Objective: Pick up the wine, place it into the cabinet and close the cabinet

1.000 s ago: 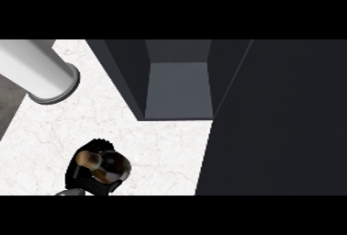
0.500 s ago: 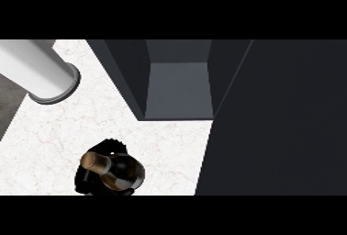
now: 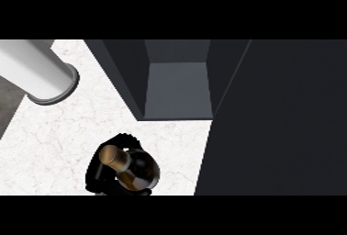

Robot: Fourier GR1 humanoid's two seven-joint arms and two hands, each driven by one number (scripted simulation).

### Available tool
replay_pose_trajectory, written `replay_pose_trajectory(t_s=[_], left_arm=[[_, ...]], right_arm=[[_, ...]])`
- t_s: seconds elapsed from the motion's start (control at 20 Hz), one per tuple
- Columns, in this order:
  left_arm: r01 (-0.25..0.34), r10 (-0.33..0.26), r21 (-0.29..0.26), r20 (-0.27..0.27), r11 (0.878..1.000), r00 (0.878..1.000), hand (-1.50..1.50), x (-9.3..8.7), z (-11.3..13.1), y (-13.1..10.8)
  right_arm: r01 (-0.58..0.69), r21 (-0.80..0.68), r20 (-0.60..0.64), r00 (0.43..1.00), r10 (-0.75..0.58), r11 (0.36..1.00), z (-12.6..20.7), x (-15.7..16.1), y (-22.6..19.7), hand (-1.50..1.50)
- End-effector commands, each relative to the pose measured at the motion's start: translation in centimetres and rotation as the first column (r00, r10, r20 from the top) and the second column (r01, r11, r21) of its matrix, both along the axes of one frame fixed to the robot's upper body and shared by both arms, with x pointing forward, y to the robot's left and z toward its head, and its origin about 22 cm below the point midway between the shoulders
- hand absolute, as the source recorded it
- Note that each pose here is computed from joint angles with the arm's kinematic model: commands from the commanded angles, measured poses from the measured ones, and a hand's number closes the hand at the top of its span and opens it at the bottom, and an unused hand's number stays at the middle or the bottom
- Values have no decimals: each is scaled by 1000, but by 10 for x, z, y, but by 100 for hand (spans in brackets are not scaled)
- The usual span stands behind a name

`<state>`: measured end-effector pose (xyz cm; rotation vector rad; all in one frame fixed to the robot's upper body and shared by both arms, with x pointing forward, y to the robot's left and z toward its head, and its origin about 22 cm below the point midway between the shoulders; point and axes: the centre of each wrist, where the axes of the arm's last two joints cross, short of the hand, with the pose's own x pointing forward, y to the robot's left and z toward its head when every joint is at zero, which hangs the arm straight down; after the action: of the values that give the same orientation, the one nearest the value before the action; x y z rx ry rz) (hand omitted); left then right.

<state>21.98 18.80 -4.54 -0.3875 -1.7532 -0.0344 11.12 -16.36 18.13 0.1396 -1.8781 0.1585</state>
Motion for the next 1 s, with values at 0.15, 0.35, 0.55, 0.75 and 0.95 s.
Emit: replay_pose_trajectory(t_s=[0.15, 0.35, 0.55, 0.75, 0.95], left_arm=[[-110, 109, 28, 48, 994, 993, 150, 14, 31, -38], [-151, 145, 98, 71, 984, 987, 150, 23, 19, -43], [-146, 139, 128, 61, 981, 988, 150, 40, 32, -30], [-160, 149, 156, 79, 975, 986, 150, 67, 30, -31], [-145, 133, 180, 76, 973, 988, 150, 83, 40, -50]], right_arm=[[-25, 53, 72, 997, 22, 998, 29, -38, -17, -150], [-11, 71, 64, 998, 6, 997, 29, -37, -17, -150], [-14, 40, 67, 998, 11, 999, 15, -33, -11, -150], [-28, 59, 65, 998, 24, 998, 33, -46, -25, -150], [-32, 52, 54, 998, 29, 998, 23, -45, -20, -150]])
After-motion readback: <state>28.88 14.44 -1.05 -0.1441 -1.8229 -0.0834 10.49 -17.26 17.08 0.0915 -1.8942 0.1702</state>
